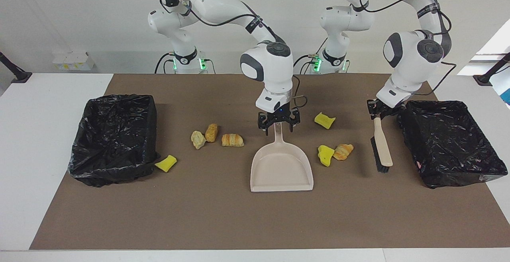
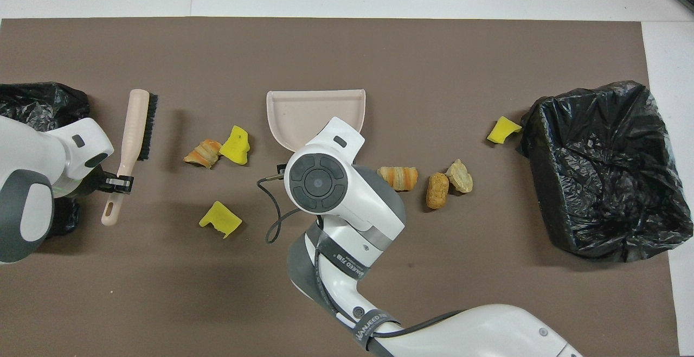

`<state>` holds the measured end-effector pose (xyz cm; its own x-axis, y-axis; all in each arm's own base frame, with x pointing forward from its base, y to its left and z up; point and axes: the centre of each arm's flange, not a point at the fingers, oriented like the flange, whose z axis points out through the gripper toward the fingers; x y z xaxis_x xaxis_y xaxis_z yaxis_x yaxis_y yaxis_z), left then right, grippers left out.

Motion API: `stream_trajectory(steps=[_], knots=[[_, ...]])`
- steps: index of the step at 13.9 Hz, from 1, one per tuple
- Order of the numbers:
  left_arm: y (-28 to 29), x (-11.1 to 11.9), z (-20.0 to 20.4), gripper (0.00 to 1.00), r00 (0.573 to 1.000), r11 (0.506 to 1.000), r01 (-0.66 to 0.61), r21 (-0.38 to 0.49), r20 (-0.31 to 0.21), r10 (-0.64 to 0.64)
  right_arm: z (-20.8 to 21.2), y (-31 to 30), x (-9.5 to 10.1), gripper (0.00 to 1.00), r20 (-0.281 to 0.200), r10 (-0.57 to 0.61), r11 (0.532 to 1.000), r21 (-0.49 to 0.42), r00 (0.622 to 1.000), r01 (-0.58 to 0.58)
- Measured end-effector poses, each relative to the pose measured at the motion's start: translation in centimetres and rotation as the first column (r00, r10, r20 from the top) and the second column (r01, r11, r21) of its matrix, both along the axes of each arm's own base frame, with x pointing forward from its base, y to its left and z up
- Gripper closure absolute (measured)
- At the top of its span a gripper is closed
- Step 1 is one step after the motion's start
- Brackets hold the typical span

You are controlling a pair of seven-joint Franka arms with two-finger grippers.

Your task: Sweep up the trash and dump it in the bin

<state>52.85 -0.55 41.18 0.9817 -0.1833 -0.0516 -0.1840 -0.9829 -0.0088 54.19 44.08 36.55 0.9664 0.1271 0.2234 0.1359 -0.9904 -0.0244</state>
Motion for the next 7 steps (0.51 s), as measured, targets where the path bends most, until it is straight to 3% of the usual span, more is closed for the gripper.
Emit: stream_trajectory(steps=[4, 7], knots=[[1.3, 0.2, -1.0, 0.73, 1.000, 1.000, -0.003, 0.001, -0.011, 0.003, -0.7, 0.6, -0.9, 0.18, -0.018, 0.017, 1.000, -0.016, 1.000, -0.018], [1.2, 0.3, -1.2, 0.73, 1.000, 1.000, 0.010, 0.000, -0.016, -0.010, -2.0, 1.9, -3.0, 0.21, -0.042, 0.052, 0.998, -0.034, 0.998, -0.053]])
